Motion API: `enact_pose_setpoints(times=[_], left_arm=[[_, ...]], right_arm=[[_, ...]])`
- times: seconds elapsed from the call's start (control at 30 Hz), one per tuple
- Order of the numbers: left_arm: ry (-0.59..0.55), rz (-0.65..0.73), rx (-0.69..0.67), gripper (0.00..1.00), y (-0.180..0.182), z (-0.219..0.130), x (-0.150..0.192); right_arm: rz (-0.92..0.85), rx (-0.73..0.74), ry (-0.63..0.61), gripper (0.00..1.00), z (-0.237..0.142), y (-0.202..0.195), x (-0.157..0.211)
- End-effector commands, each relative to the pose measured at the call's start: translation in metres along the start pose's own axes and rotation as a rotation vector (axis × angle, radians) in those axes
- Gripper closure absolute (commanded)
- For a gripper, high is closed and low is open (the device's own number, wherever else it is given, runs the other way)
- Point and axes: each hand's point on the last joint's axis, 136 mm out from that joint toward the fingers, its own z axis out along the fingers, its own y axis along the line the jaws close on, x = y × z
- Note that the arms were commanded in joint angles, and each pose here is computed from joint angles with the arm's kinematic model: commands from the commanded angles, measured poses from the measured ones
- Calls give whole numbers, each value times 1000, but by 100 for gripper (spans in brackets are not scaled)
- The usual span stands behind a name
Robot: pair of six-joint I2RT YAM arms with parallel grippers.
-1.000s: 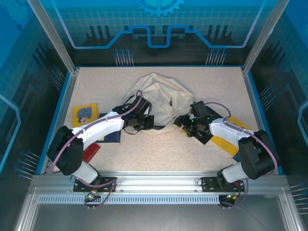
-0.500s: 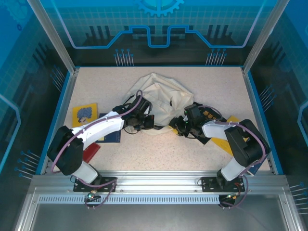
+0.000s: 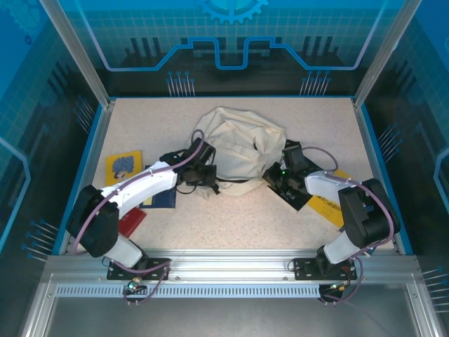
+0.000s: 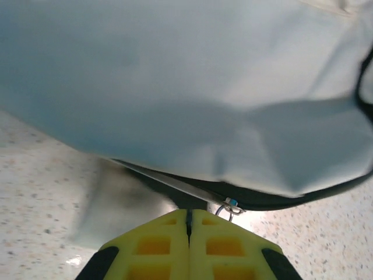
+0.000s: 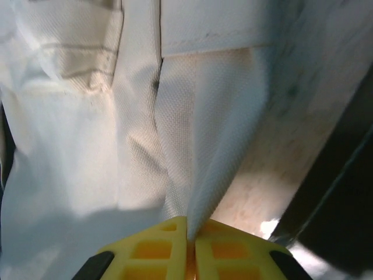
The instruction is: Pack books, pencil case, and school supplies into a backpack
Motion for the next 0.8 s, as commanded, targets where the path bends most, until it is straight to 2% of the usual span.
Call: enact_pose_setpoints(times=[0.0, 0.07, 0.13, 0.3, 0.37, 0.47, 0.6, 0.77], left_arm=[[-44, -22, -46, 100, 25, -12, -9], [-46, -6, 43, 100, 7, -9, -13], [-35, 0, 140, 100, -15, -6, -16], [-7, 60, 304, 100, -63, -5, -14], [3, 72, 354, 100, -77, -7, -12], [17, 96, 449, 100, -102, -12, -7], [20, 140, 512, 100, -128, -18, -2], [34, 155, 533, 100, -145, -15, 2]], right_arm=[[-59, 83, -41, 90, -7, -16, -32], [-73, 62, -17, 87, -5, -8, -41], [-93, 31, 1, 81, -8, 8, -46], [-23, 4, 8, 41, -37, 24, -31], [31, -2, 12, 30, -50, 25, -20], [135, -31, 46, 23, -62, 23, 2], [229, -70, 51, 13, -69, 31, 26], [327, -27, 54, 11, -70, 22, 45]])
